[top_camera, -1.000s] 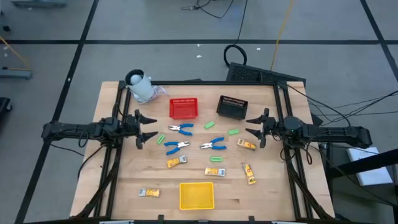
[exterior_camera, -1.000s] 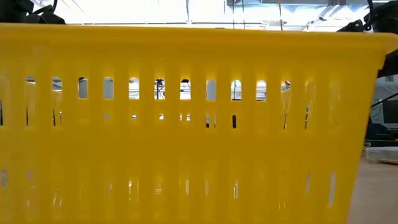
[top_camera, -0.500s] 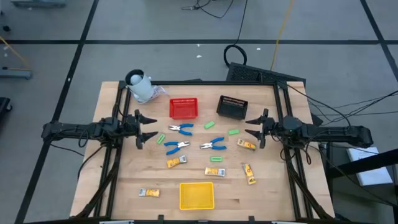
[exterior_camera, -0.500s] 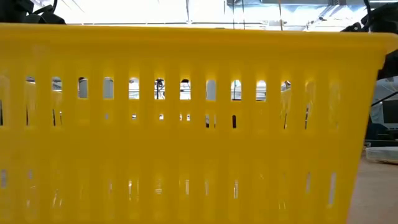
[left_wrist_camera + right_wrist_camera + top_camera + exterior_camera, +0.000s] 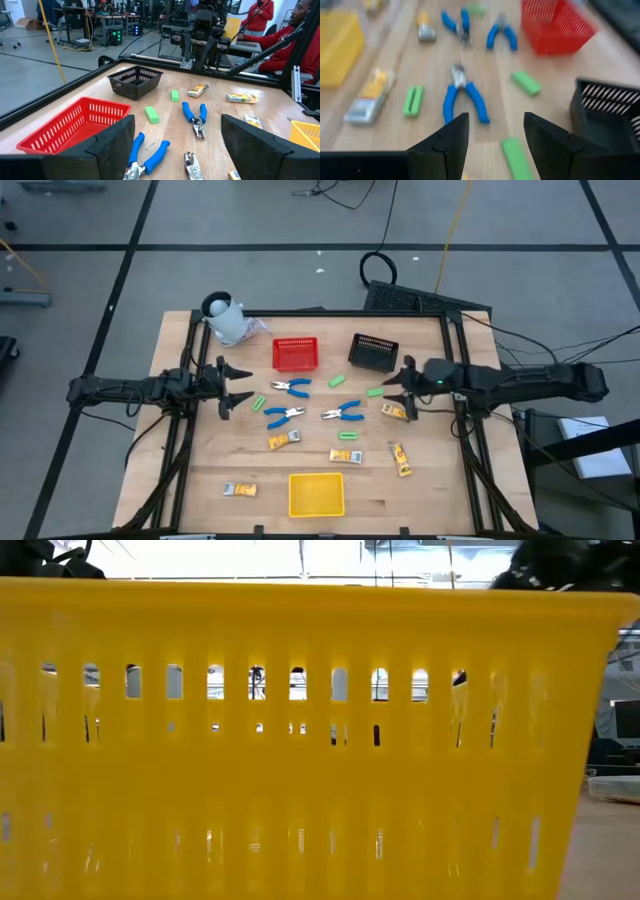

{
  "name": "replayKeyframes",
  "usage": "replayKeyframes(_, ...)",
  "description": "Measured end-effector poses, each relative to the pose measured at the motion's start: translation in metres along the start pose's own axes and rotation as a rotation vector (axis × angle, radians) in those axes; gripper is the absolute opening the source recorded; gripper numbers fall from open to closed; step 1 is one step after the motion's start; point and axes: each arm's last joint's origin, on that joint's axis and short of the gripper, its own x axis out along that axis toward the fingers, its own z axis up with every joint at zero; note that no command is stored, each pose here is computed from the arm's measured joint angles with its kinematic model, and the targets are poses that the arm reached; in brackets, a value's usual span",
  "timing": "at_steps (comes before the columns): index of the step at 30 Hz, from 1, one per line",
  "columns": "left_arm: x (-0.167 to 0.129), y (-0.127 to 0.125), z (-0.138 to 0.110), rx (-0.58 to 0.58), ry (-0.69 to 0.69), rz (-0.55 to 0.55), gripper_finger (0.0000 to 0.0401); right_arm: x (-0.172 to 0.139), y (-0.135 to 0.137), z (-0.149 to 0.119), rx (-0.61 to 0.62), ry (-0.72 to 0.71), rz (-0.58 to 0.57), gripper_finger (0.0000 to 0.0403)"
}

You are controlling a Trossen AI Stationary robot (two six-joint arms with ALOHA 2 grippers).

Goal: Pick & Place School Supplies
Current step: Put the green eraser into the black bin

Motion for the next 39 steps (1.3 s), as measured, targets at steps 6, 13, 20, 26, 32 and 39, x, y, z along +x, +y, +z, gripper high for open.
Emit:
replayKeyframes(6,0.0,0.0,0.0,-0.001,0.0,0.0,0.0296,0.026,-0.007,0.009,-0.007,0.186,0.043,0.018)
replayKeyframes(13,0.0,0.0,0.0,-0.007,0.0,-0.001,0.0296,0.046,-0.018,-0.007,0.039,0.322,0.084,0.018)
replayKeyframes(20,0.0,0.0,0.0,-0.014,0.001,-0.002,0.0296,0.057,-0.023,-0.013,0.017,0.356,0.092,0.018)
replayKeyframes(26,0.0,0.0,0.0,-0.017,0.0,-0.002,0.0296,0.064,-0.032,-0.02,0.007,0.379,0.083,0.018)
replayKeyframes(32,0.0,0.0,0.0,-0.017,0.001,-0.001,0.0296,0.069,-0.043,-0.024,0.001,0.376,0.059,0.018)
replayKeyframes(39,0.0,0.0,0.0,-0.018,0.001,-0.001,0.0296,0.075,-0.049,-0.033,0.011,0.428,0.056,0.018)
